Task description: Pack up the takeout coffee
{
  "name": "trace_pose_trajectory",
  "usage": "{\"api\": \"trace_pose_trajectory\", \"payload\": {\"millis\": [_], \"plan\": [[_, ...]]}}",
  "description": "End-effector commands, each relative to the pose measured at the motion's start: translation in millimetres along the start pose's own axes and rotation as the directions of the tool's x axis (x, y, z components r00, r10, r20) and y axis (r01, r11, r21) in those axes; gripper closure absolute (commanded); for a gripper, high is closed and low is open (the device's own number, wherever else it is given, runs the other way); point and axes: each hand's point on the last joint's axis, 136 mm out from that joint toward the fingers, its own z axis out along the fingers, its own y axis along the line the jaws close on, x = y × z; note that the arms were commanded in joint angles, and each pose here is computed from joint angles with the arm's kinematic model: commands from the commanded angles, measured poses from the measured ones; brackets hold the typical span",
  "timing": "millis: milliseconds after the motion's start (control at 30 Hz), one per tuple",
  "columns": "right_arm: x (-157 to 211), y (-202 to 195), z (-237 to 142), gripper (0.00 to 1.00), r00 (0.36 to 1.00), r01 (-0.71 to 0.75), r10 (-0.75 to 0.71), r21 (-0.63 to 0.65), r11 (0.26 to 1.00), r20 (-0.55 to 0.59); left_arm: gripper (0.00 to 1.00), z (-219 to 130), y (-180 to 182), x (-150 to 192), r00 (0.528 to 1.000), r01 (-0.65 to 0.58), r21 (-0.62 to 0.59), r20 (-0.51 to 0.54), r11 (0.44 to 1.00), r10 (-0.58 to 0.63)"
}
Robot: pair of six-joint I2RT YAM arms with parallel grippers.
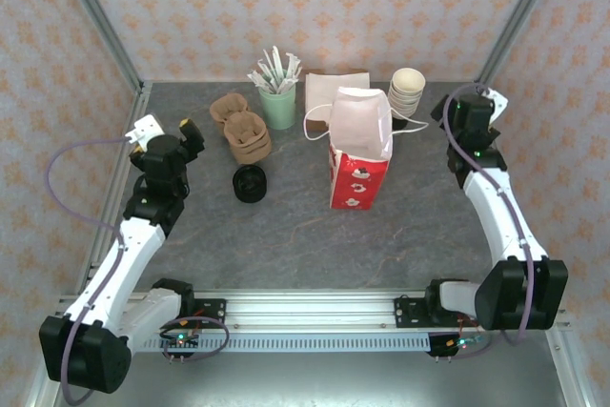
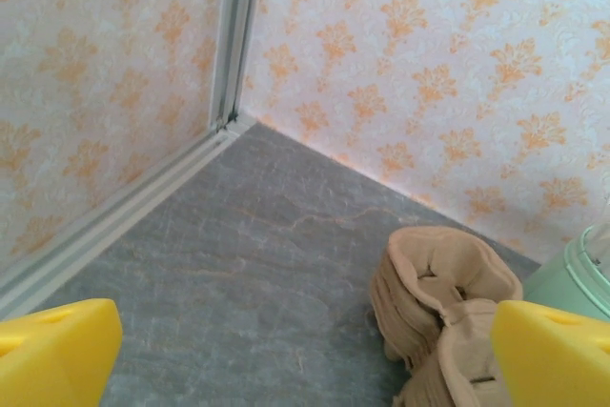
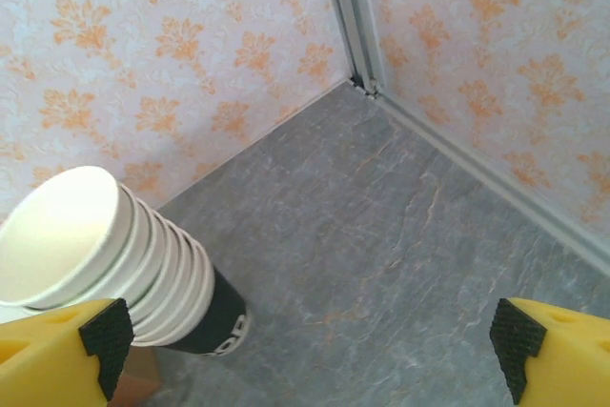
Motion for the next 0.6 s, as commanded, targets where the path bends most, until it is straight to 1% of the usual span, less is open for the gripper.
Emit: {"api": "trace_pose_trajectory", "payload": {"millis": [0,67,233,400,467,567], "plan": [[29,6,5,0.06,0.977,-0.065,0.066,0.015,0.998,-0.202,0.00,-12,14,28,0.984,-0.002,-0.060,-0.177,0.998,-0.009],[24,16,10,0.07,0.971,-0.091,0.091,0.008,0.996,-0.223,0.00,-15,4,29,0.974,-0.004,-0.015,-0.225,1.000,0.000],[16,46,30,0.21,0.955,-0.143,0.125,-0.049,0.989,-0.268,0.00,-20,-16,37,0.951,0.004,0.083,-0.309,0.997,0.022],[10,72,51,0.31,0.944,-0.177,0.139,-0.106,0.978,-0.300,0.00,-25,-31,44,0.938,0.012,0.157,-0.344,0.988,0.043],[10,80,60,0.33,0.938,-0.189,0.144,-0.118,0.975,-0.315,0.00,-25,-34,46,0.933,0.012,0.170,-0.356,0.985,0.050],[10,94,70,0.40,0.930,-0.203,0.139,-0.161,0.966,-0.340,0.00,-26,-38,49,0.928,0.007,0.182,-0.368,0.983,0.061]]}}
